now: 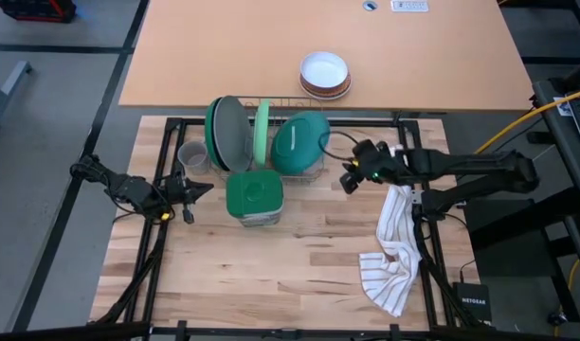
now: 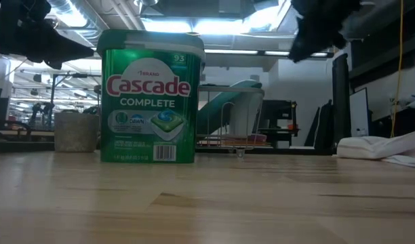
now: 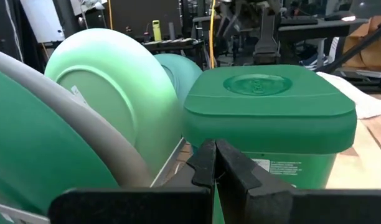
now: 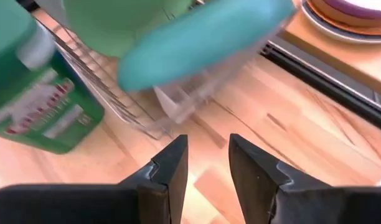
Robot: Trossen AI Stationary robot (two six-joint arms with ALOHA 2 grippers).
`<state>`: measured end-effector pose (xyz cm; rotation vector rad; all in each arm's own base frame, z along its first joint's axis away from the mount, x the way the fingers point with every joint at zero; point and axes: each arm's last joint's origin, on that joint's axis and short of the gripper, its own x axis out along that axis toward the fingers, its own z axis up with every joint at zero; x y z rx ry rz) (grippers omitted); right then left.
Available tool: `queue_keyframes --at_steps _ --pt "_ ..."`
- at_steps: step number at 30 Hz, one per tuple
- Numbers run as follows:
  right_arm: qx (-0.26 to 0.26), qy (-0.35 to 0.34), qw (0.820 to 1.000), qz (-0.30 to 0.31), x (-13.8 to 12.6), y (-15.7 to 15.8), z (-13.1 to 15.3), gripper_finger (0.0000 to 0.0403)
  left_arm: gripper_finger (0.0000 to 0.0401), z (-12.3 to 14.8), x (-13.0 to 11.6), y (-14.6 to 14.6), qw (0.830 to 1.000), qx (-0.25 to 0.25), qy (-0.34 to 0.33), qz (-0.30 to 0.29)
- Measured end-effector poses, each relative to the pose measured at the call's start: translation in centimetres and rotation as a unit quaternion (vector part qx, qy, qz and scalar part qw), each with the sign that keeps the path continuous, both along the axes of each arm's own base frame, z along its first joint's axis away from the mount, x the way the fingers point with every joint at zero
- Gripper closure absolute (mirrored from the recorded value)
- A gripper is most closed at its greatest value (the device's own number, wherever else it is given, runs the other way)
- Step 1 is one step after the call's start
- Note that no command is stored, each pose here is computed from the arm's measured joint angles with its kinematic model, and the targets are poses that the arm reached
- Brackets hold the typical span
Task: Sort dishes
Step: Return to Home Position
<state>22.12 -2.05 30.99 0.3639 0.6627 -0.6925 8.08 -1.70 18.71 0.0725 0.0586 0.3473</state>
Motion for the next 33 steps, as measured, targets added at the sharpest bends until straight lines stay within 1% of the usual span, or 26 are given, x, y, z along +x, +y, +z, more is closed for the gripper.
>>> queue_keyframes --at_steps 2,5,8,10,14,19,24,26,28,31,33 --pt "-0.002 -0.003 1.000 -0.008 -0.8 0.4 -1.2 0.0283 0.0400 -0.1 0.0 0.0 1.000 0.003 0.006 -0.003" --pt "-0.005 -0.026 1.000 0.001 -1.7 0.9 -2.9 0.0283 0.0400 -0.4 0.0 -0.1 0.999 0.007 0.021 -0.028" --pt "-0.010 -0.067 0.997 0.026 -2.5 1.5 -4.0 0.0283 0.0400 -0.5 0.1 -0.3 0.998 0.005 0.028 -0.059" --pt "-0.014 -0.092 0.994 0.050 -2.9 2.0 -4.7 0.0283 0.0400 -0.6 0.1 -0.4 0.997 0.003 0.030 -0.068" --pt "-0.017 -0.125 0.989 0.079 -4.1 2.7 -5.8 0.0283 0.0400 -0.6 0.1 -0.4 0.997 -0.015 0.026 -0.067" --pt "-0.014 -0.139 0.986 0.093 -5.1 3.1 -7.8 0.0283 0.0400 -0.7 0.0 -0.4 0.997 -0.039 0.022 -0.065" --pt "-0.012 -0.175 0.980 0.093 -5.3 3.1 -10.1 0.0283 0.0400 -0.7 0.0 -0.4 0.996 -0.066 0.013 -0.062" --pt "-0.025 -0.188 0.978 0.081 -5.4 3.0 -10.8 0.0283 0.0400 -0.7 0.0 -0.4 0.995 -0.076 0.010 -0.062" --pt "-0.040 -0.184 0.979 0.075 -5.5 2.9 -11.4 0.0283 0.0400 -0.7 0.0 -0.4 0.995 -0.080 0.009 -0.061" --pt "-0.033 -0.178 0.980 0.079 -5.8 2.9 -12.6 0.0283 0.0400 -0.7 0.0 -0.4 0.995 -0.081 0.009 -0.061" --pt "-0.024 -0.188 0.978 0.089 -6.0 3.0 -13.2 0.0283 0.0400 -0.7 0.0 -0.4 0.995 -0.079 0.010 -0.061"
